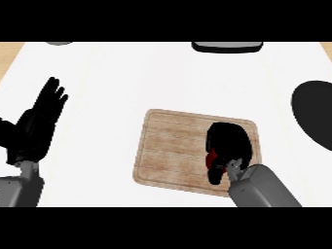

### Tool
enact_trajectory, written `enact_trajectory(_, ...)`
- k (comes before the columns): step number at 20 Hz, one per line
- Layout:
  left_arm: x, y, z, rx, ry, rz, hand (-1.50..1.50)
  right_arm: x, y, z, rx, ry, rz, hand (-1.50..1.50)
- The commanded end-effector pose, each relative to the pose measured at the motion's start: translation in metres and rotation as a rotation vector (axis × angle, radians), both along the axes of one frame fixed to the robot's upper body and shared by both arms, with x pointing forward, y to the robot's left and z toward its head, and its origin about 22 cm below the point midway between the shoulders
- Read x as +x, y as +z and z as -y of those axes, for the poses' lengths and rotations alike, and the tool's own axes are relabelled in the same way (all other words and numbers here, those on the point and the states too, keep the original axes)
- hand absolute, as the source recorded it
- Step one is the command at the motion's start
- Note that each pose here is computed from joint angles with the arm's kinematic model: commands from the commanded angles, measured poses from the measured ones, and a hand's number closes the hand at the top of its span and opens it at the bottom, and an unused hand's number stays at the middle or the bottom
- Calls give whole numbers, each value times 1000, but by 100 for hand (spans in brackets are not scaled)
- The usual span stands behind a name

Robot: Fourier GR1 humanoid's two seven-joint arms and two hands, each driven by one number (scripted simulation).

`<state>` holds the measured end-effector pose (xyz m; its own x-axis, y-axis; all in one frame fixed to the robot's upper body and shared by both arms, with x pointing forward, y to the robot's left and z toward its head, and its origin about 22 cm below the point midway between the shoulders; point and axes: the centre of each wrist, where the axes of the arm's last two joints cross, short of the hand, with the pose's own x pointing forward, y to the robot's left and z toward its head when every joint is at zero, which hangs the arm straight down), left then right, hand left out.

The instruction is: Pick the can from the cutting board and place it in the pan

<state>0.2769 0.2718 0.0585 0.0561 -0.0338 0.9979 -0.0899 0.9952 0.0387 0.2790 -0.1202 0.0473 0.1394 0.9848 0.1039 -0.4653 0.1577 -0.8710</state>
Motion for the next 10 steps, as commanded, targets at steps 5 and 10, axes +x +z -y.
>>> enact_trajectory(5,-2,-13,-19,14,12,22,0,-14,9,-9,9,-47,136,150)
enact_trajectory(10,-6,6,-11,17,44,7,0,-63,9,52,65,383,123,150)
